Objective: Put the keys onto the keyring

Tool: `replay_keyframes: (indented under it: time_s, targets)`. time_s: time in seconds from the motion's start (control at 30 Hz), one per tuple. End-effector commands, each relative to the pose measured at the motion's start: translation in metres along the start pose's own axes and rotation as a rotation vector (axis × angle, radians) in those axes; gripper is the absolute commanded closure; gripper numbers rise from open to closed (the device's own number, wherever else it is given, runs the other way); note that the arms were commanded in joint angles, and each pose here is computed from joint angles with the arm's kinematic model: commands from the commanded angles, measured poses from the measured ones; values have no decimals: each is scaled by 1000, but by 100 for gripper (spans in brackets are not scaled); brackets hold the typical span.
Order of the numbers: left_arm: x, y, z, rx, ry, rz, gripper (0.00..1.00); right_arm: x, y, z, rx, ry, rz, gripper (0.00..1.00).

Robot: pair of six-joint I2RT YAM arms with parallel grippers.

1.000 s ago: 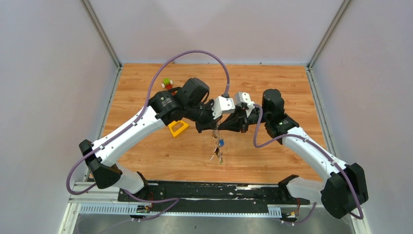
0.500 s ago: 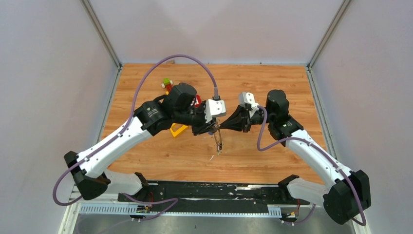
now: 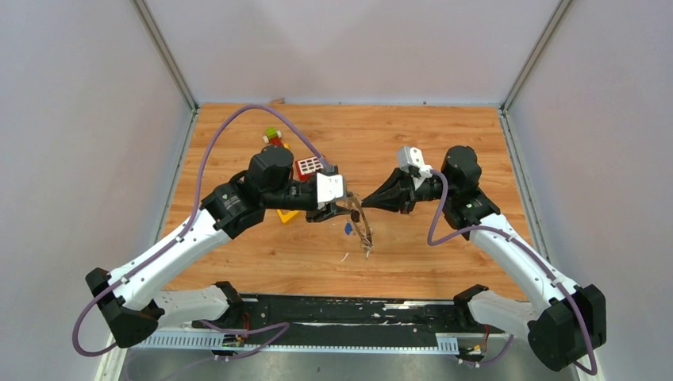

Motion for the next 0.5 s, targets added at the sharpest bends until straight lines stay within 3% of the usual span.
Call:
replay_keyframes:
  time_s: [0.0, 0.47]
  targets:
    - [20, 3, -6, -15, -137, -123, 53, 17, 9, 1, 46, -31, 64, 100]
    - [11, -5, -20, -73, -150, -79, 64, 15, 9, 1, 52, -29, 59, 100]
Point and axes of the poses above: each gripper's point midway between its finger pads, its own z axis back along the fingers, its own y axis along the line the jaws close on, x = y × z, the point moved 2 cm from there along z, back along the fingers, and after that the axes turned 6 degrees about -z, right-handed, at the moved point
